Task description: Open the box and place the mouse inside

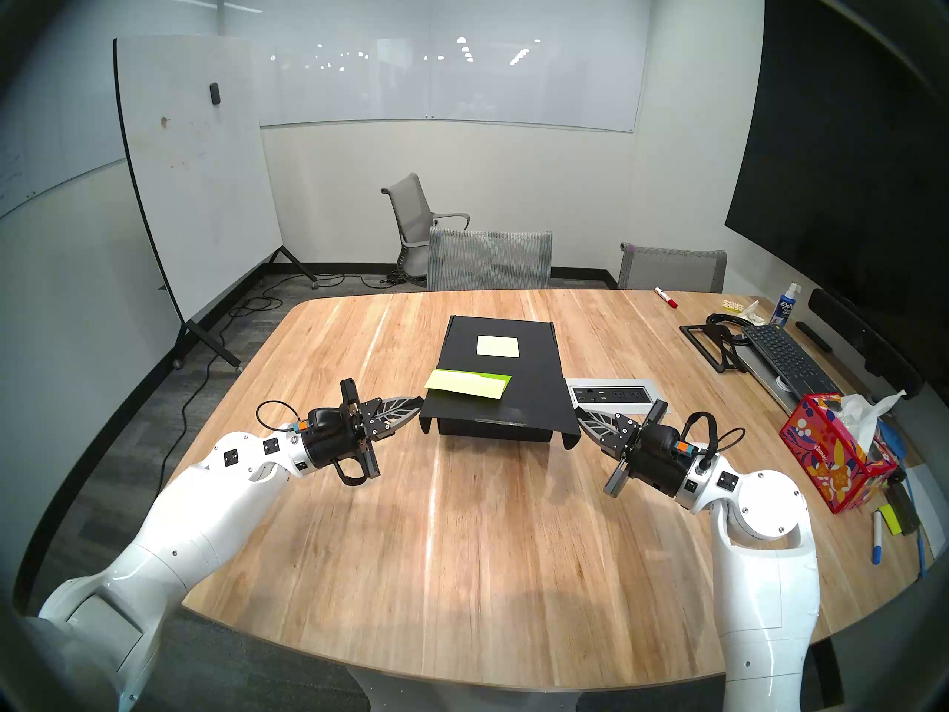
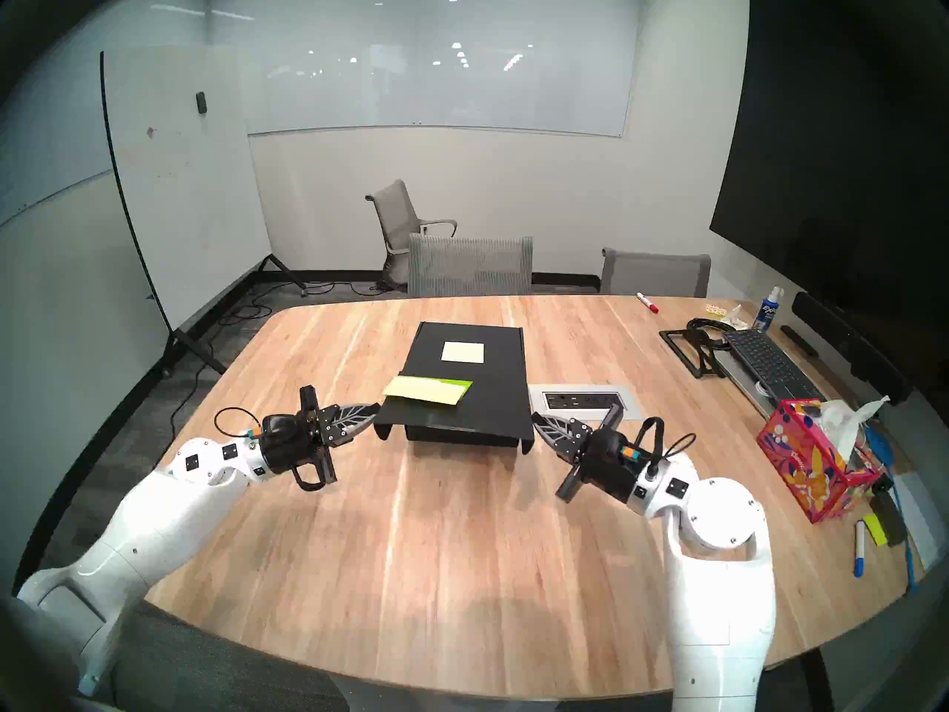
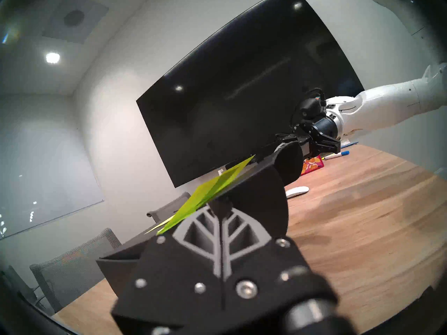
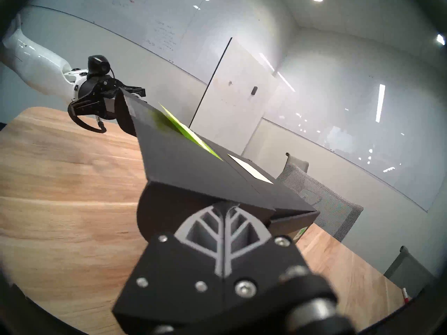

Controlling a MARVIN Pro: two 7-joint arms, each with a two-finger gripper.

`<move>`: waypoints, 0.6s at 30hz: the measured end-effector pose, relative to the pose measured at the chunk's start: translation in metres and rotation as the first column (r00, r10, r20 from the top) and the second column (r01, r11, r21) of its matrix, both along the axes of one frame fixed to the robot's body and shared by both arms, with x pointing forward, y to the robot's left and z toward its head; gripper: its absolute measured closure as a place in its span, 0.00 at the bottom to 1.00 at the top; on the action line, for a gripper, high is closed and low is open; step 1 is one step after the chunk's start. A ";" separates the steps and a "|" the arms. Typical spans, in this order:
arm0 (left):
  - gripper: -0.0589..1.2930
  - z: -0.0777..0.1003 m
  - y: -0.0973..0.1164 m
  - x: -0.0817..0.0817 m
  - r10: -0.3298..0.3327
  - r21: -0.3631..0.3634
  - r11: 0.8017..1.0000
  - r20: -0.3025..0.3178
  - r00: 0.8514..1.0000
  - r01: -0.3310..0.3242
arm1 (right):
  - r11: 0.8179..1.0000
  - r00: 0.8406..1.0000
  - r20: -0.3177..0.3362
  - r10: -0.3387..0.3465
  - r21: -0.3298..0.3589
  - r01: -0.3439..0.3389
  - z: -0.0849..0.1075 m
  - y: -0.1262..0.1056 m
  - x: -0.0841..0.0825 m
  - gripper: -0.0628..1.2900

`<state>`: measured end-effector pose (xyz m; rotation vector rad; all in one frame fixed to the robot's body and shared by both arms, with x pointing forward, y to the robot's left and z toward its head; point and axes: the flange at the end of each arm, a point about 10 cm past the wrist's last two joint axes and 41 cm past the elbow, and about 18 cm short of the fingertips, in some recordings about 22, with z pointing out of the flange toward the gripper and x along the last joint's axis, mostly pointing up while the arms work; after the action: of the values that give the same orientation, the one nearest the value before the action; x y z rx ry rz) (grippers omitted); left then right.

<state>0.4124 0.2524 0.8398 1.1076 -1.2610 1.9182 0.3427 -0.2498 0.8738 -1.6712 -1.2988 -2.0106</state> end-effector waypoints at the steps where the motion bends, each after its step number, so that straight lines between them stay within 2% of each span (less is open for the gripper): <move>1: 0.97 0.001 0.001 -0.002 -0.004 -0.001 1.000 -0.001 1.000 0.004 | 1.000 1.000 0.000 0.004 0.002 -0.004 0.001 0.000 -0.004 0.97; 11: 0.97 0.012 0.004 -0.019 -0.037 -0.024 0.999 0.006 0.999 0.038 | 0.999 1.000 0.005 0.029 0.018 -0.029 0.010 0.002 -0.033 0.97; 18: 0.97 0.024 0.004 -0.033 -0.076 -0.069 0.994 0.036 0.996 0.078 | 0.999 0.999 0.013 0.046 0.026 -0.046 0.018 0.003 -0.054 0.97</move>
<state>0.3791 0.2565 0.8642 0.9805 -1.2262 1.9159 0.2891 -0.2468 0.8914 -1.6047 -1.2969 -2.0063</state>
